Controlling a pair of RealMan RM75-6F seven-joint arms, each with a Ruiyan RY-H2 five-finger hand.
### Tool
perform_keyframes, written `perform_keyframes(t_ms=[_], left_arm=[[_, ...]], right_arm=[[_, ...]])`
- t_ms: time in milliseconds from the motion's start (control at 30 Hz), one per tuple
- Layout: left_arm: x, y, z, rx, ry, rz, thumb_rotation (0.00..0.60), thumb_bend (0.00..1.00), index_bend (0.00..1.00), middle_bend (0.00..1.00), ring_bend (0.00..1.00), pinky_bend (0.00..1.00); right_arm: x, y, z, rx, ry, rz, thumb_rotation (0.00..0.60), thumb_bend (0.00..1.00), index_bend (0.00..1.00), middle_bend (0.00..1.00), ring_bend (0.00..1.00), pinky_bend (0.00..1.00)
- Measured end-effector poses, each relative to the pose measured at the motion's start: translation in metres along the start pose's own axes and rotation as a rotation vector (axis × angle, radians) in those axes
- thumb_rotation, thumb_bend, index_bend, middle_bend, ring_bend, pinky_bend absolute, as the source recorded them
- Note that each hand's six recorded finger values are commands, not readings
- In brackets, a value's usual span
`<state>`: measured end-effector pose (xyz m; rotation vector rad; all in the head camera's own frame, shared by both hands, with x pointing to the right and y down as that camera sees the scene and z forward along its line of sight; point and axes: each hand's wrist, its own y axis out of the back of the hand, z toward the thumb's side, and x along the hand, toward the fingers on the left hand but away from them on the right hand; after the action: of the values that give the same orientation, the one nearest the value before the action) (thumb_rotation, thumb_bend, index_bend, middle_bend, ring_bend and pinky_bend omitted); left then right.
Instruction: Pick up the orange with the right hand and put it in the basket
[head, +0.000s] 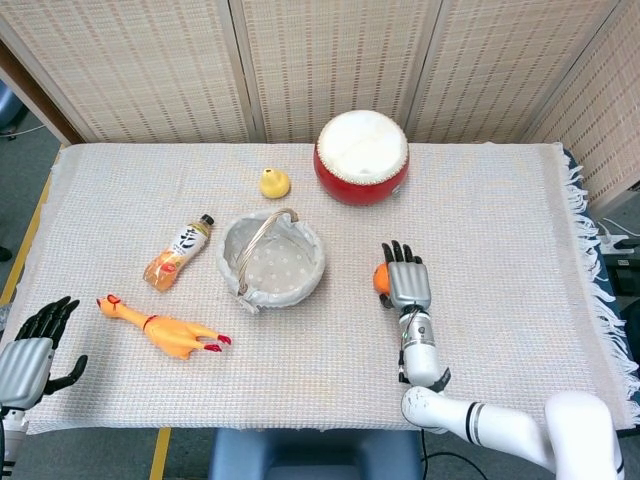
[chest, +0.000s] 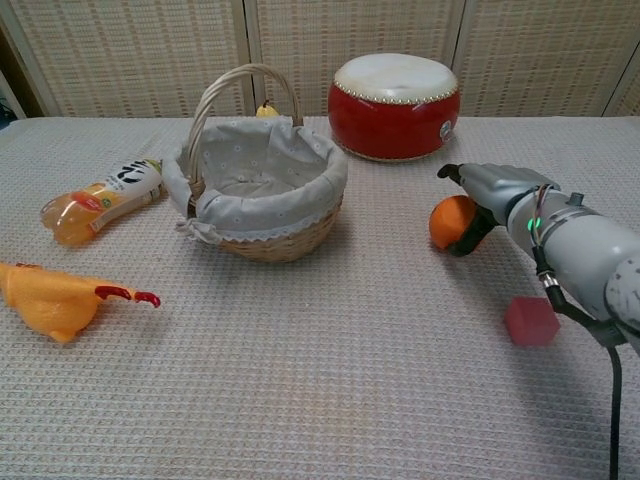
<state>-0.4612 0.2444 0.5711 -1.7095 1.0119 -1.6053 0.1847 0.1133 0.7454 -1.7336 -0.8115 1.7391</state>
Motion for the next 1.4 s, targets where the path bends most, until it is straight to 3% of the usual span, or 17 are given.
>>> perform_keyframes(t_ms=[100, 200, 400, 667, 800, 967, 1067, 1133, 1167, 1200, 1300, 1400], left_arm=[[-0.001, 0.000, 0.000, -0.002, -0.001, 0.001, 0.600, 0.37, 0.00, 0.00, 0.00, 0.11], [-0.001, 0.000, -0.001, -0.006, 0.004, 0.001, 0.600, 0.37, 0.00, 0.00, 0.00, 0.11], [-0.001, 0.000, -0.001, -0.004, 0.003, 0.000, 0.600, 0.37, 0.00, 0.00, 0.00, 0.11], [0.000, -0.002, 0.002, 0.000, -0.001, -0.006, 0.600, 0.37, 0.00, 0.00, 0.00, 0.11], [0.000, -0.003, 0.003, 0.002, -0.006, -0.011, 0.600, 0.37, 0.00, 0.00, 0.00, 0.11], [0.000, -0.003, 0.004, 0.002, -0.009, -0.012, 0.600, 0.37, 0.00, 0.00, 0.00, 0.11], [0.000, -0.003, 0.003, -0.003, -0.007, -0.012, 0.600, 0.37, 0.00, 0.00, 0.00, 0.11], [-0.001, -0.003, 0.003, -0.006, -0.005, -0.012, 0.600, 0.37, 0.00, 0.00, 0.00, 0.11], [-0.001, -0.002, 0.002, -0.007, -0.004, -0.012, 0.600, 0.37, 0.00, 0.00, 0.00, 0.11], [-0.001, -0.002, 0.002, -0.008, -0.004, -0.012, 0.600, 0.37, 0.00, 0.00, 0.00, 0.11], [-0.002, -0.002, 0.001, -0.009, -0.002, -0.011, 0.600, 0.37, 0.00, 0.00, 0.00, 0.11], [-0.002, -0.001, 0.000, -0.011, 0.001, -0.010, 0.600, 0.37, 0.00, 0.00, 0.00, 0.11]], right_arm=[[-0.005, -0.005, 0.008, -0.023, -0.001, -0.015, 0.600, 0.35, 0.14, 0.58, 0.62, 0.75], [-0.004, -0.002, 0.017, -0.060, 0.026, -0.042, 0.600, 0.37, 0.16, 0.65, 0.69, 0.81], [0.003, 0.025, 0.027, -0.165, 0.095, -0.122, 0.600, 0.37, 0.20, 0.66, 0.70, 0.81], [0.019, 0.097, 0.057, -0.331, 0.219, -0.269, 0.600, 0.37, 0.24, 0.66, 0.64, 0.80], [0.021, 0.109, 0.080, -0.315, 0.257, -0.286, 0.600, 0.37, 0.26, 0.66, 0.60, 0.74], [0.022, 0.105, 0.114, -0.290, 0.292, -0.270, 0.600, 0.37, 0.28, 0.66, 0.53, 0.65], [0.022, 0.100, 0.133, -0.286, 0.310, -0.264, 0.600, 0.37, 0.29, 0.62, 0.48, 0.60], [0.023, 0.096, 0.143, -0.274, 0.320, -0.270, 0.600, 0.37, 0.33, 0.54, 0.39, 0.54], [0.023, 0.094, 0.147, -0.267, 0.324, -0.272, 0.600, 0.35, 0.36, 0.45, 0.29, 0.48], [0.024, 0.092, 0.150, -0.261, 0.326, -0.273, 0.600, 0.30, 0.32, 0.35, 0.19, 0.40], [0.026, 0.083, 0.159, -0.229, 0.338, -0.264, 0.600, 0.13, 0.02, 0.04, 0.01, 0.14], [0.027, 0.080, 0.159, -0.199, 0.339, -0.261, 0.600, 0.04, 0.00, 0.00, 0.00, 0.04]])
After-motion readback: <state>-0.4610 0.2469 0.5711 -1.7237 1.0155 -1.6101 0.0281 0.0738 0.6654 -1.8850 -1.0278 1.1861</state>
